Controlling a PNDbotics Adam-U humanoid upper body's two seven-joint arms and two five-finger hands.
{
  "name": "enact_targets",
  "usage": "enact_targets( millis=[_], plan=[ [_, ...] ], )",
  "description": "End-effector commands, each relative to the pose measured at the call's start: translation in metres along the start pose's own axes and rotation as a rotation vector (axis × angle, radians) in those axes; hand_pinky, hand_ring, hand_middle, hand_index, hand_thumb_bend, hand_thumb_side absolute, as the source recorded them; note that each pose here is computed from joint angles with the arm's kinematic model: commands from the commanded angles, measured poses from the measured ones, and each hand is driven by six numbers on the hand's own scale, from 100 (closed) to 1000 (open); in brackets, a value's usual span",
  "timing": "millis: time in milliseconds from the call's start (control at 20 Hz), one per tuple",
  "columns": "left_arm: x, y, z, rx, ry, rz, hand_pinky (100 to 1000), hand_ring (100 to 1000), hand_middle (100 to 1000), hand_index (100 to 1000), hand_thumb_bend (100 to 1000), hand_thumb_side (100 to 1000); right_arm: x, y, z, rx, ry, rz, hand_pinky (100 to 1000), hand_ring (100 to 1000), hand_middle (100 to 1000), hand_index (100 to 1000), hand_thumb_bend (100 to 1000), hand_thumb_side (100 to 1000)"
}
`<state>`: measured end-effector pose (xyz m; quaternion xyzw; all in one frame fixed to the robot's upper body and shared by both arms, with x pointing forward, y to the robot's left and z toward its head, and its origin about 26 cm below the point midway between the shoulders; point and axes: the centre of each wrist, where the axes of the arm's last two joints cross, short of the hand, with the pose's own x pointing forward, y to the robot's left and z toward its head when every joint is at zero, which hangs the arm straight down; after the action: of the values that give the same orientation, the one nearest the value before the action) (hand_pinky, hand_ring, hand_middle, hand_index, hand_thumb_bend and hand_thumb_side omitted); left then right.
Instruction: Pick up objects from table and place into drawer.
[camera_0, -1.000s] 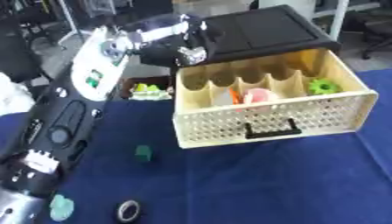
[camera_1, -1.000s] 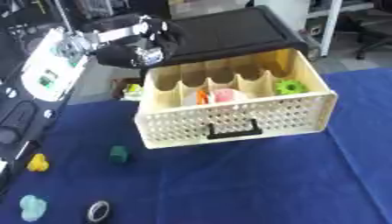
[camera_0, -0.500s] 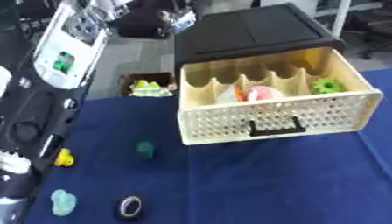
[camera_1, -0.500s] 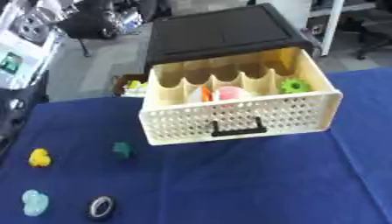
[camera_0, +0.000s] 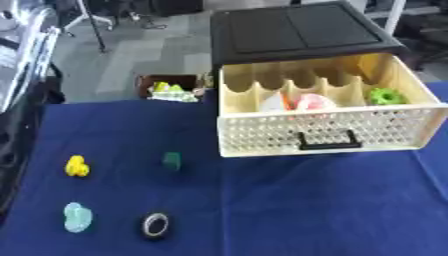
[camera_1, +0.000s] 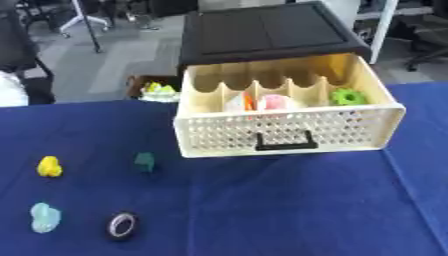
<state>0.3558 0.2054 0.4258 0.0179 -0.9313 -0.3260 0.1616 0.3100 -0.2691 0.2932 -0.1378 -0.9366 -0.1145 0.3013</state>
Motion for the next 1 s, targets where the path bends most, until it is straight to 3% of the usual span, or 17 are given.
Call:
enact_targets(
  millis=[50,550,750,1000],
  plan=[
    [0.028,0.016,0.01,0.111,-0.063,0.021,545,659,592,798,100,733,0.01,-0.003,-0.009,0.008,-0.052,0.016,887,675,513,761,100,1000],
    [0.049,0.002,0.065,0.228,-0.089,0.157,523,628,559,770,100,748,0.023,-0.001,-0.021,0.118,-0.137,0.093,837,681,524,766,100,1000],
    [0.036,-0.002,0.085,0.241,-0.069,0.189,519,623,555,767,100,768,0.039,-0.002,-0.034,0.266,-0.224,0.241,773,675,533,768,100,1000],
    [0.02,-0.006,0.114,0.269,-0.012,0.189,519,620,553,760,100,788,0.059,-0.004,-0.049,0.568,-0.277,0.452,736,662,536,766,100,1000]
  ],
)
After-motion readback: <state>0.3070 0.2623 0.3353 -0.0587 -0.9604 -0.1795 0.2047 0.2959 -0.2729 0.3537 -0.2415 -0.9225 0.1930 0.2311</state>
